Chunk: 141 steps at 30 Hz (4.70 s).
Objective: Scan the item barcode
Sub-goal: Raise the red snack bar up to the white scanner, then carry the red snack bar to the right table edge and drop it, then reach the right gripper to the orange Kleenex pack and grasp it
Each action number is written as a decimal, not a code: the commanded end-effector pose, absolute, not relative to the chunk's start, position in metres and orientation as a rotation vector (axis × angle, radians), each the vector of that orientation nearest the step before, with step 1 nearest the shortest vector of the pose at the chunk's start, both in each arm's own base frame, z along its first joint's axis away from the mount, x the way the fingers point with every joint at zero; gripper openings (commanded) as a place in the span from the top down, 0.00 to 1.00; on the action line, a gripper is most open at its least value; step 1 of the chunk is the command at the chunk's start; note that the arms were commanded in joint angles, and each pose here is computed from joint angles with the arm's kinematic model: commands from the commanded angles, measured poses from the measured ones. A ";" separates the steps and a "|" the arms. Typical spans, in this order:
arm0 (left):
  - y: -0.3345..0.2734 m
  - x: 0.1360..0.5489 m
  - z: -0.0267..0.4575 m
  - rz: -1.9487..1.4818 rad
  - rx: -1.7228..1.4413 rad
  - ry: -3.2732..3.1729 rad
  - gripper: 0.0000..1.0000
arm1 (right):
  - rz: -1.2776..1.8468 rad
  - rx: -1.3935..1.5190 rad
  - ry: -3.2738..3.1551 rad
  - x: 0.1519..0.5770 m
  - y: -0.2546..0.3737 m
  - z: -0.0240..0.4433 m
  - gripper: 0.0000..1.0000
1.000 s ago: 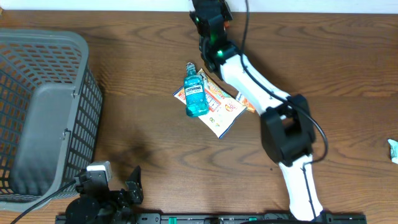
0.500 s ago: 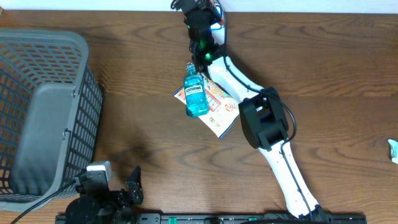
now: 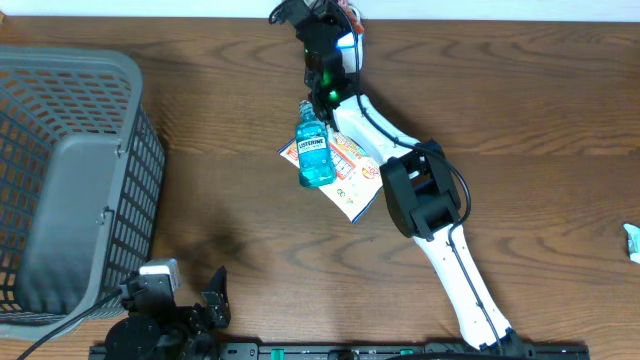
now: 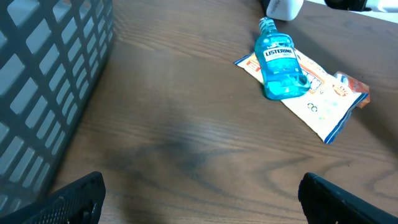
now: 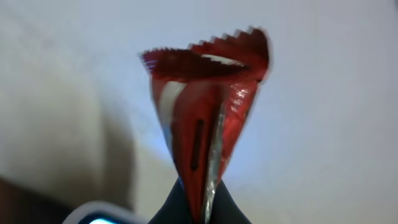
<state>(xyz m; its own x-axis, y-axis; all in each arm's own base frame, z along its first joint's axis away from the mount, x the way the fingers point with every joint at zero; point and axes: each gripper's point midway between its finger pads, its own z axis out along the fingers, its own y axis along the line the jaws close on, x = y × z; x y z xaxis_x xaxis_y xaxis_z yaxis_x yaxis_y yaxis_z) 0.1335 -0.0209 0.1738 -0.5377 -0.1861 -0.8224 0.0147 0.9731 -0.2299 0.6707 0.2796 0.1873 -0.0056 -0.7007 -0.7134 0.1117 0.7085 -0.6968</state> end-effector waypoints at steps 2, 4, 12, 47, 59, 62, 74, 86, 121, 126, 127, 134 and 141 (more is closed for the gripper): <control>-0.022 0.133 0.175 -0.251 -0.098 2.122 0.01 | -0.674 -0.554 1.402 0.677 0.282 0.193 0.99; -0.022 0.133 0.175 -0.251 -0.098 2.122 0.01 | -0.674 -0.562 1.406 0.679 0.279 0.188 0.99; -0.022 0.133 0.175 -0.251 -0.098 2.122 0.01 | -0.693 -0.609 1.463 0.680 0.280 0.155 0.99; -0.022 0.133 0.175 -0.251 -0.098 2.122 0.01 | -1.496 0.882 2.458 0.434 -0.223 0.089 0.99; -0.022 0.133 0.175 -0.251 -0.098 2.122 0.01 | -1.270 1.370 2.652 0.340 -0.303 0.029 0.99; -0.022 0.133 0.175 -0.251 -0.098 2.122 0.01 | -1.238 1.414 2.589 0.341 -0.311 0.059 0.99; -0.022 0.133 0.175 -0.251 -0.098 2.122 0.01 | -0.120 1.364 2.427 0.401 -0.208 0.198 0.01; -0.022 0.133 0.175 -0.251 -0.098 2.122 0.01 | 0.517 0.827 2.790 0.416 0.028 0.203 0.01; -0.022 0.133 0.175 -0.251 -0.098 2.122 0.01 | 0.364 0.754 2.798 0.388 0.092 -0.001 0.25; -0.022 0.133 0.175 -0.251 -0.098 2.122 0.01 | 0.377 0.747 2.803 0.387 0.095 -0.001 0.42; -0.022 0.133 0.175 -0.251 -0.098 2.122 0.01 | 0.380 0.742 2.805 0.386 0.097 -0.001 0.46; -0.022 0.133 0.175 -0.251 -0.098 2.122 0.01 | 0.381 0.726 2.816 0.383 0.101 -0.003 0.74; -0.022 0.133 0.175 -0.251 -0.098 2.122 0.01 | 0.552 0.617 2.863 0.378 0.120 0.001 0.99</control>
<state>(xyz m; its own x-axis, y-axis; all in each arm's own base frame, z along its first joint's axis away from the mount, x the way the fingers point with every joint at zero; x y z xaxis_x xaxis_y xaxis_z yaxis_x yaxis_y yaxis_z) 0.1335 -0.0209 0.1738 -0.5377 -0.1861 -0.8224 0.0147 0.9731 -0.2299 0.3937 0.1083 0.0107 -0.8638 0.4807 -0.1509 0.4081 0.8432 0.3500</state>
